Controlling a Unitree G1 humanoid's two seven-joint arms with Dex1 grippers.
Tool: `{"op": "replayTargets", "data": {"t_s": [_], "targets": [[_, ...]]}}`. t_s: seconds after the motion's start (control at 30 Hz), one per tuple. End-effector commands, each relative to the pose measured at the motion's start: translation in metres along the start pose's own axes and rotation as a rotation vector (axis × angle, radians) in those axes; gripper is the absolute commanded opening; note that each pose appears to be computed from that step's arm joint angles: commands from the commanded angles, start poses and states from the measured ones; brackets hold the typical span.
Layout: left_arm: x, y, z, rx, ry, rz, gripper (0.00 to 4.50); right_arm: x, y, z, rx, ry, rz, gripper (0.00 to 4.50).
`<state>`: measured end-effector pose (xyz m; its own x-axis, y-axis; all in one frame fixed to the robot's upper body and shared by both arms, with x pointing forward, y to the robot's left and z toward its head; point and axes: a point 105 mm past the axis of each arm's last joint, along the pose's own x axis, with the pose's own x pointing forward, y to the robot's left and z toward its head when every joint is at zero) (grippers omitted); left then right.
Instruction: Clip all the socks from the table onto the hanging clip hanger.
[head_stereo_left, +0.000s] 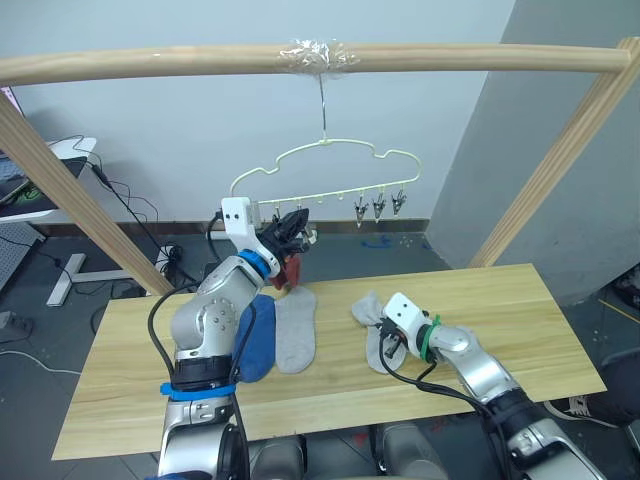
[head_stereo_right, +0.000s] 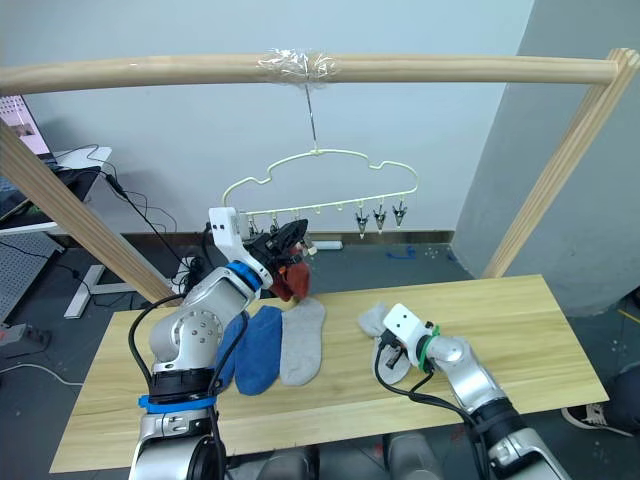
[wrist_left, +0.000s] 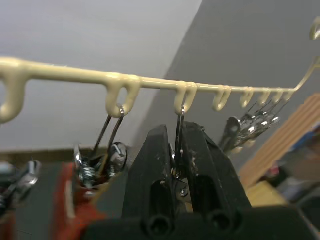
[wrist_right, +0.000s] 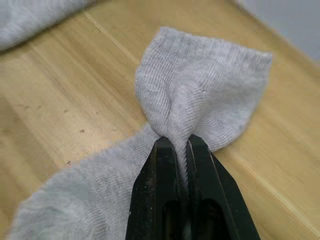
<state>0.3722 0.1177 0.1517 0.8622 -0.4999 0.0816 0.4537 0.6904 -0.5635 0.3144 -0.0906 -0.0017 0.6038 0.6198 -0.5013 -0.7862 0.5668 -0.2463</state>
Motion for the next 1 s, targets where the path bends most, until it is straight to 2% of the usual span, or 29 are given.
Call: {"op": "replayTargets", "data": {"t_s": [0.03, 0.17, 0.33, 0.6, 1.0], "targets": [[-0.003, 0.005, -0.005, -0.200, 0.041, 0.008, 0.00, -0.021, 0.001, 0.050, -0.082, -0.160, 0.012, 0.03], [-0.003, -0.005, 0.000, -0.372, 0.044, -0.051, 0.00, -0.040, 0.008, 0.083, -0.101, -0.253, 0.026, 0.03], [-0.002, -0.009, -0.003, -0.406, 0.092, -0.064, 0.00, -0.040, 0.011, 0.109, 0.002, -0.322, 0.020, 0.03], [-0.003, -0.017, -0.006, -0.408, 0.126, -0.095, 0.00, -0.044, 0.009, 0.131, -0.006, -0.363, 0.018, 0.03], [-0.006, -0.019, -0.007, -0.412, 0.118, -0.098, 0.00, -0.046, 0.013, 0.145, -0.017, -0.396, 0.049, 0.03]]}}
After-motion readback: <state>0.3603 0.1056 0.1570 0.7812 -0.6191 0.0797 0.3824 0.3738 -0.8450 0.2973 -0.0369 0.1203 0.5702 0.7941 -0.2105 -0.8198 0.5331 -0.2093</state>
